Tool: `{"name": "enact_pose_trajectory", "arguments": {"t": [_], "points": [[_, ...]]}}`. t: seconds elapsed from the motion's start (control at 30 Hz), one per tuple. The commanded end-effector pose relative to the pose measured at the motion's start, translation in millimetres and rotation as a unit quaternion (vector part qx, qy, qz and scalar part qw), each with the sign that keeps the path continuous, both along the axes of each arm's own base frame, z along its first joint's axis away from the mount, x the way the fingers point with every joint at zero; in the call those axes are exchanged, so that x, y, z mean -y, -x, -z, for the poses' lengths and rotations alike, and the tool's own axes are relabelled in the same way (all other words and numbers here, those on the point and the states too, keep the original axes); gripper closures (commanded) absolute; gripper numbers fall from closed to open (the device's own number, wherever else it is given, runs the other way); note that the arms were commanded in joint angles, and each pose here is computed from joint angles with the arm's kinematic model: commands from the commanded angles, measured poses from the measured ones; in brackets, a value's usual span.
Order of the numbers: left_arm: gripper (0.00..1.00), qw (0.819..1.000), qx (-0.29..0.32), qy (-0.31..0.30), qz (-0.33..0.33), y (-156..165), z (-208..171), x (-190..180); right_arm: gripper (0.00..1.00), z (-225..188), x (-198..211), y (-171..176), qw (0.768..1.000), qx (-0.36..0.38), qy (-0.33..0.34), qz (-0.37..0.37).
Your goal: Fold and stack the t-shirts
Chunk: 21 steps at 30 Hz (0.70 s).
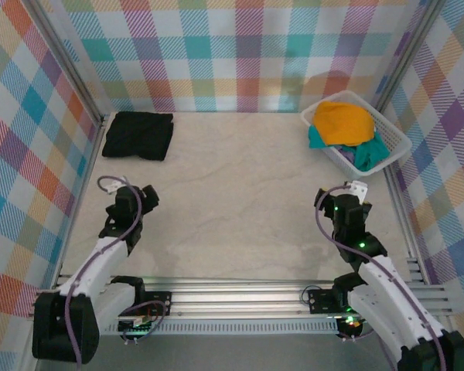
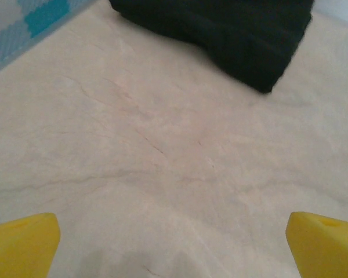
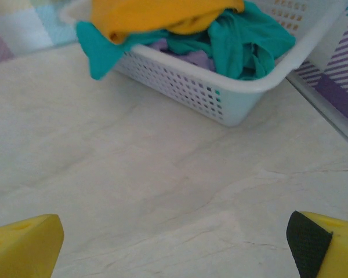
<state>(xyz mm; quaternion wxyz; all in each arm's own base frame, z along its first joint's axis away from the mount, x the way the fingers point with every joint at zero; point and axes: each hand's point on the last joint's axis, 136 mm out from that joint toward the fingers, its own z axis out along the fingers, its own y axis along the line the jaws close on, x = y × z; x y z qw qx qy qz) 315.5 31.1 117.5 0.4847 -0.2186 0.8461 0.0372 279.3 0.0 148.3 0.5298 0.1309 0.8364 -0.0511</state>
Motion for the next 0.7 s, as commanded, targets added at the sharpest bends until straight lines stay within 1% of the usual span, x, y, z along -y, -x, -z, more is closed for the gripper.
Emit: {"name": "enact_pose_trajectory", "arguments": {"t": [0.0,0.07,0.13,0.2,0.23,0.3,0.33,0.5,0.6,0.67], "points": [[0.0,0.993,0.082,-0.055,0.071,-44.1,-39.8,16.3,0.0,-9.1,-0.3,-31.5,0.997,0.061,0.048,-0.024],[0.0,0.993,0.068,-0.067,0.066,-54.4,-28.8,13.0,0.0,20.2,-0.1,-45.7,0.999,0.013,0.026,-0.034],[0.0,0.992,0.07,-0.081,0.068,-62.5,-23.2,11.7,0.0,37.8,-0.2,-56.3,0.999,-0.003,0.002,-0.038],[0.0,0.992,0.071,-0.084,0.067,-67.8,-16.3,8.2,0.0,37.3,-4.7,-65.9,0.998,0.007,0.002,-0.058],[0.0,0.993,0.073,-0.065,0.069,-70.5,-11.8,6.3,0.0,34.7,-3.0,-69.6,0.998,0.02,0.005,-0.055],[0.0,0.994,0.06,-0.056,0.075,-73.6,0.9,5.9,0.0,26.8,1.4,-76.5,0.996,0.062,-0.011,-0.056],[0.0,0.993,0.061,-0.054,0.081,-74.8,6.4,7.4,0.0,27.1,2.7,-79.2,0.996,0.068,-0.016,-0.06],[0.0,0.989,0.062,-0.056,0.122,-78.9,26.4,21.6,0.0,27.8,1.2,-93.3,0.994,0.059,-0.019,-0.093],[0.0,0.988,0.072,-0.063,0.123,-78.8,35.0,24.2,0.0,26.3,3.5,-95.5,0.991,0.072,-0.026,-0.109],[0.0,0.988,0.068,-0.065,0.123,-77.8,36.3,24.9,0.0,35.6,5.7,-95.9,0.989,0.084,-0.03,-0.115]]}}
